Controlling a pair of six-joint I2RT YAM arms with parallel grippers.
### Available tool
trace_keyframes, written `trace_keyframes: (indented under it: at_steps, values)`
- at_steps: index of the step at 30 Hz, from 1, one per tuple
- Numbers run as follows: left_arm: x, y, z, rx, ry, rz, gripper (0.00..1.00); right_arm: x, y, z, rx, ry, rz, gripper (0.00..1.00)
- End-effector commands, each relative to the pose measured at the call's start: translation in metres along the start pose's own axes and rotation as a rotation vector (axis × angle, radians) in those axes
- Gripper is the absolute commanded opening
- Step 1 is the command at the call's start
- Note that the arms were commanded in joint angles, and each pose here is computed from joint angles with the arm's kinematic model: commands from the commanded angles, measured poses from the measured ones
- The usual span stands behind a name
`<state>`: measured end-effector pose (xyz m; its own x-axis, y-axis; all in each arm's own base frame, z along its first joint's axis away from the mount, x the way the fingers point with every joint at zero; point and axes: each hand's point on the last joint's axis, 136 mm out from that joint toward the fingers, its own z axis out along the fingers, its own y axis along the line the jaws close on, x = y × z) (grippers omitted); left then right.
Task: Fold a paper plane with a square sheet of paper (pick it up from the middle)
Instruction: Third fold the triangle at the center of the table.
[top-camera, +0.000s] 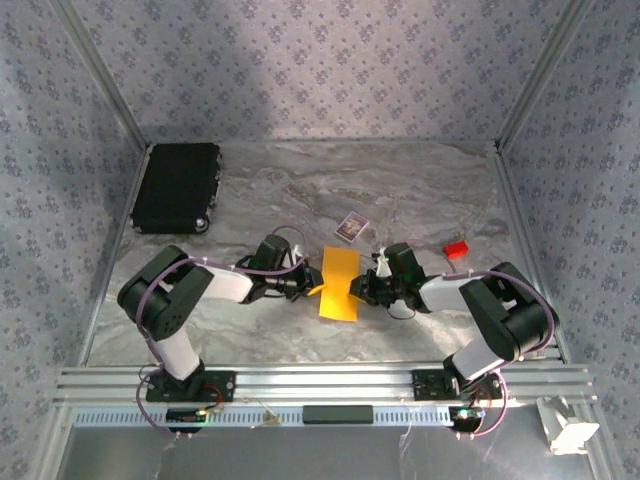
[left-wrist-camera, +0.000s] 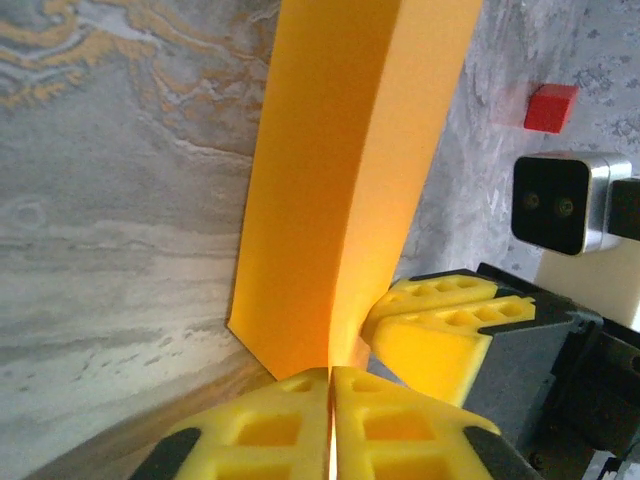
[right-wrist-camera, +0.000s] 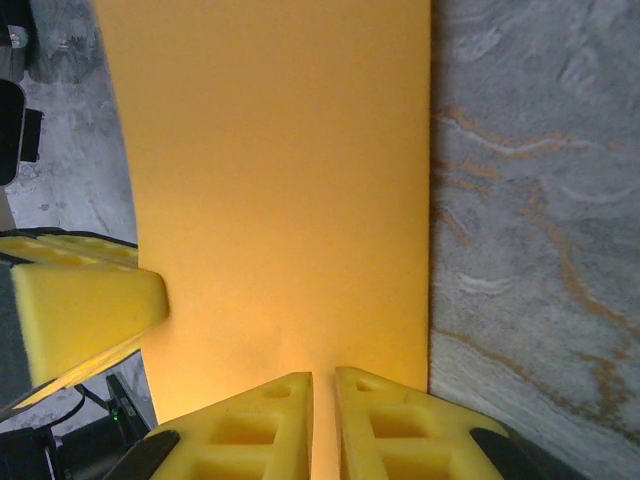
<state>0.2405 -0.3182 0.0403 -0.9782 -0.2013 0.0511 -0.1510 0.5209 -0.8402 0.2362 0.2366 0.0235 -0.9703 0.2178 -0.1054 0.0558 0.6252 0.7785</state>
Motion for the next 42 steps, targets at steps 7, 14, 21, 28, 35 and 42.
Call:
trace_keyframes:
  at_steps: [7,14,21,28,35,42]
  values:
    - [0.003,0.0,-0.004,-0.061,-0.037,0.036,0.0,0.001,0.005,-0.018,0.042,-0.033,-0.059,0.28]
    - [0.008,0.002,-0.013,-0.077,-0.097,-0.031,0.0,-0.001,0.028,-0.047,0.184,-0.129,-0.38,0.55]
    - [0.007,-0.007,-0.018,-0.076,-0.123,-0.044,0.0,0.021,0.062,-0.051,0.233,-0.283,-0.901,0.69]
    - [0.007,-0.013,-0.02,-0.063,-0.132,-0.046,0.0,0.063,0.084,-0.03,0.26,-0.285,-1.315,0.67]
    - [0.007,-0.015,-0.019,-0.057,-0.127,-0.041,0.0,0.066,0.087,-0.01,0.437,-0.388,-1.467,0.66]
    - [0.008,-0.016,-0.018,-0.053,-0.127,-0.036,0.0,0.061,0.076,0.0,0.53,-0.4,-1.477,0.55]
